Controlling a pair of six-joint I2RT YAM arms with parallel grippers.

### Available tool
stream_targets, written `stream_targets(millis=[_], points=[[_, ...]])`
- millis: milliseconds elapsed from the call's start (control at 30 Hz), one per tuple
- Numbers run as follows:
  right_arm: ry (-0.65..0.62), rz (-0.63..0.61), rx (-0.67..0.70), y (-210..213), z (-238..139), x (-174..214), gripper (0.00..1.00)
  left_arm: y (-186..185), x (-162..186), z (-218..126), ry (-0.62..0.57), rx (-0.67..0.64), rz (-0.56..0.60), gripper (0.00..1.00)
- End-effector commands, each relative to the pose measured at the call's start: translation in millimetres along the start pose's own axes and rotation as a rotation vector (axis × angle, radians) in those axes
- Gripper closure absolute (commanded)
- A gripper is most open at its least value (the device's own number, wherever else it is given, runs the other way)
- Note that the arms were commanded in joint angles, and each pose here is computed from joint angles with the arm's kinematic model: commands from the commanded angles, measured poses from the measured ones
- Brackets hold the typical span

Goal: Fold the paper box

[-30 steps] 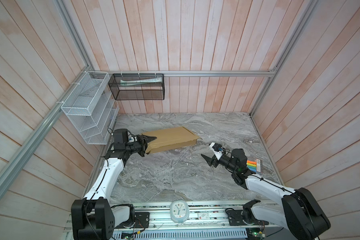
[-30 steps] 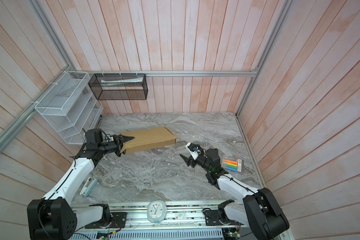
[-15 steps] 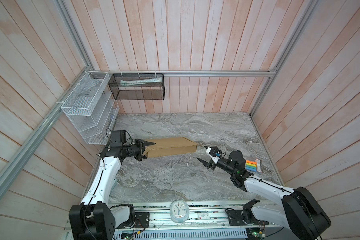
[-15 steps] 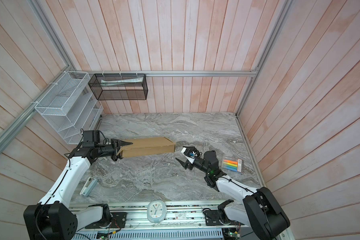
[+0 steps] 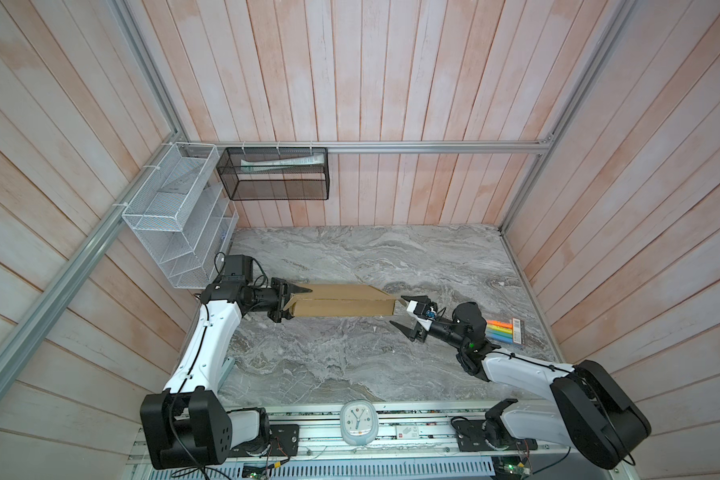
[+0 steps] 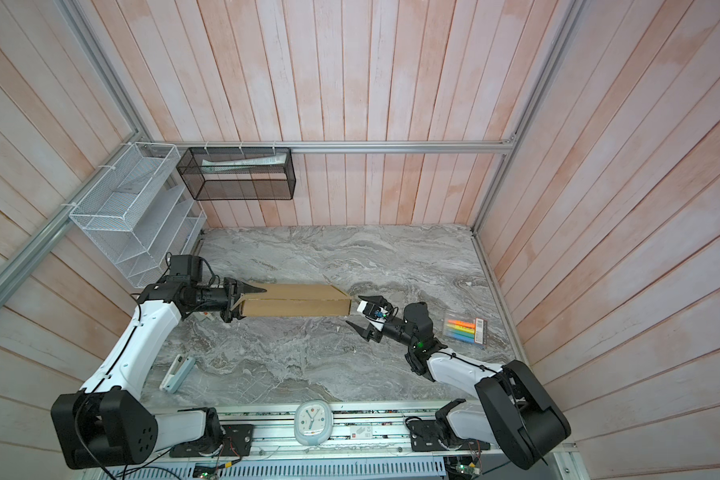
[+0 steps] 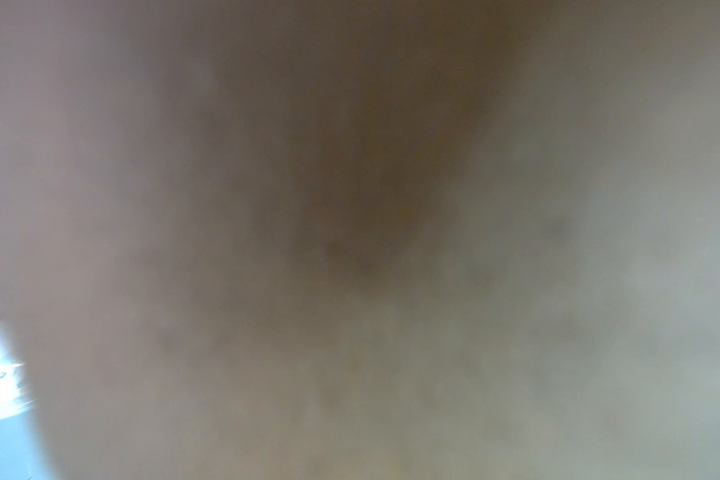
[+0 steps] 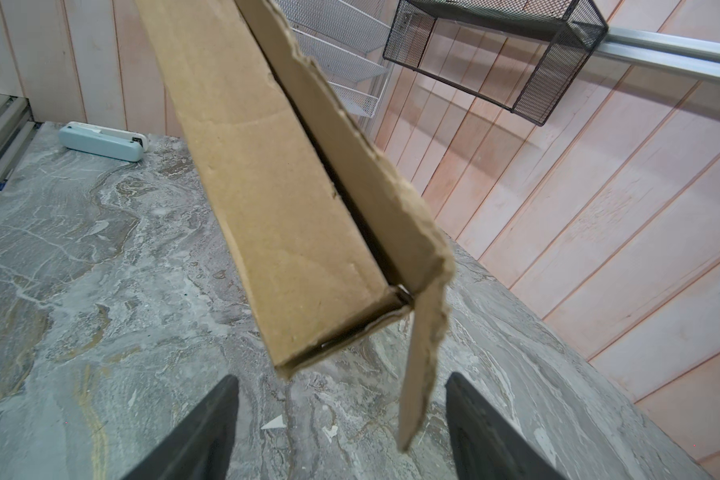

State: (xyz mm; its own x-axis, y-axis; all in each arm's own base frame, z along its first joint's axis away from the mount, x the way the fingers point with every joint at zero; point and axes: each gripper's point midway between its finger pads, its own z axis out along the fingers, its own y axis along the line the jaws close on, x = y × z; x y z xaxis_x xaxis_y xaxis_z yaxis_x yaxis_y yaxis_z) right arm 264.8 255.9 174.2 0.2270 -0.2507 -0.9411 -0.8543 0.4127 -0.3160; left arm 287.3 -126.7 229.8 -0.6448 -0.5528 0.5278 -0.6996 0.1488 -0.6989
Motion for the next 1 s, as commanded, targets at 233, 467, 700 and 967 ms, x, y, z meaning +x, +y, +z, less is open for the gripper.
stream_targets(millis=[233,467,700,967], points=[[-0.094,-0.072,-0.05,4.2,9.3,-22.7,0.22,-10.5,10.2,-8.3,0.024,0.006,0.05,0.63],[-0.093,-0.069,-0.122,10.2,18.5,-21.3,0.22,-13.5,16.8,-12.8,0.03,-0.008,0.065,0.63],[-0.129,-0.074,-0.149,14.9,17.0,-26.9,0.22,-8.8,25.4,-16.5,0.047,-0.021,0.066,0.63],[-0.165,-0.058,-0.22,24.6,17.3,-29.6,0.24,-8.4,29.6,-18.5,0.049,-0.016,0.08,0.64]])
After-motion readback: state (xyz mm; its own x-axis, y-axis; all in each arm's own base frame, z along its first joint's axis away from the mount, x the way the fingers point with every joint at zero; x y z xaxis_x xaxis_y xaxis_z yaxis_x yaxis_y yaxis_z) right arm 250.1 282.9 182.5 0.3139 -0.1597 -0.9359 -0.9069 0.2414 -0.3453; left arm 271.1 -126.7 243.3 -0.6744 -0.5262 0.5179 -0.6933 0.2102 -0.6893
